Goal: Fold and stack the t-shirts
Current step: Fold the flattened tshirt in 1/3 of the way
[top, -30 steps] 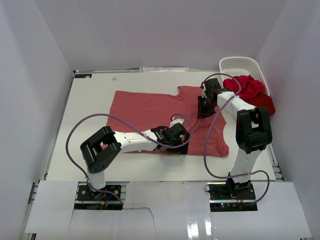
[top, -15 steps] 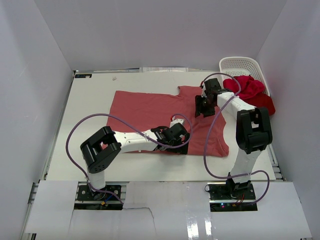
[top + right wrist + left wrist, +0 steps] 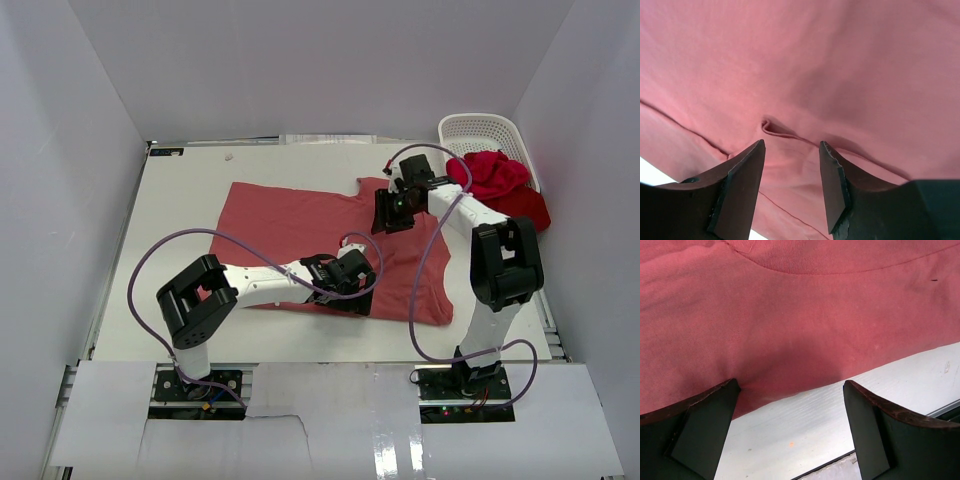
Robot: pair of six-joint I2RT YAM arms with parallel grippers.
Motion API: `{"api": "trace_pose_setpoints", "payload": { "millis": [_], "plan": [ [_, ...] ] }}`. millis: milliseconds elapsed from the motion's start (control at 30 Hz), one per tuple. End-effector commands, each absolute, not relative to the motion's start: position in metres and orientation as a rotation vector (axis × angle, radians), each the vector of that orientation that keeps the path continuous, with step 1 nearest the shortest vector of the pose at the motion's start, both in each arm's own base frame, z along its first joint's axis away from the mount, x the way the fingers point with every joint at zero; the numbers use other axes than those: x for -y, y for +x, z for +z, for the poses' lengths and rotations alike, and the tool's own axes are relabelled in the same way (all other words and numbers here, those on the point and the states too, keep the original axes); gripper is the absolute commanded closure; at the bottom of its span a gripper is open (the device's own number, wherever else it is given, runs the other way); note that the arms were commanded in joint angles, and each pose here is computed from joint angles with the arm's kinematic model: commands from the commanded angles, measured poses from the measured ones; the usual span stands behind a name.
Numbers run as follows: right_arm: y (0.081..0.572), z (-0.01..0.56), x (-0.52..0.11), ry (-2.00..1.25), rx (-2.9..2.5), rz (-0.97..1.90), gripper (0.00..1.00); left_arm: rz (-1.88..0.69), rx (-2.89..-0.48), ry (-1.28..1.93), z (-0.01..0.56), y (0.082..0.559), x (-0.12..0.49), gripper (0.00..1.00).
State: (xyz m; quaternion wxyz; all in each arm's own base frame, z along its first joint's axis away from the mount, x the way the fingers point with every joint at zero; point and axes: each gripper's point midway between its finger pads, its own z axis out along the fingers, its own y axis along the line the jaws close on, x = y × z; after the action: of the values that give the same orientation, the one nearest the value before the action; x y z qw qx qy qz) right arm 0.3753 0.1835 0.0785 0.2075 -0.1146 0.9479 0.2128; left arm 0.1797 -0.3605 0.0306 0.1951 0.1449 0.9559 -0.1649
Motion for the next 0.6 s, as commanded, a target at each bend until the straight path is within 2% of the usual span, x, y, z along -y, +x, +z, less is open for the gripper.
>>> {"api": "trace_pose_setpoints", "payload": {
  "millis": [0,567],
  "plan": [
    [0.371,0.074,-0.21,-0.381,-2.642,0.69,0.46,-0.203,-2.896,0.447,-0.012,0.143,0.309,0.02],
    [0.351,0.039,-0.225,-0.433,-2.737,0.615,0.48,-0.17,-2.908,0.452,-0.019,0.14,0.303,0.02]
  ]
}}
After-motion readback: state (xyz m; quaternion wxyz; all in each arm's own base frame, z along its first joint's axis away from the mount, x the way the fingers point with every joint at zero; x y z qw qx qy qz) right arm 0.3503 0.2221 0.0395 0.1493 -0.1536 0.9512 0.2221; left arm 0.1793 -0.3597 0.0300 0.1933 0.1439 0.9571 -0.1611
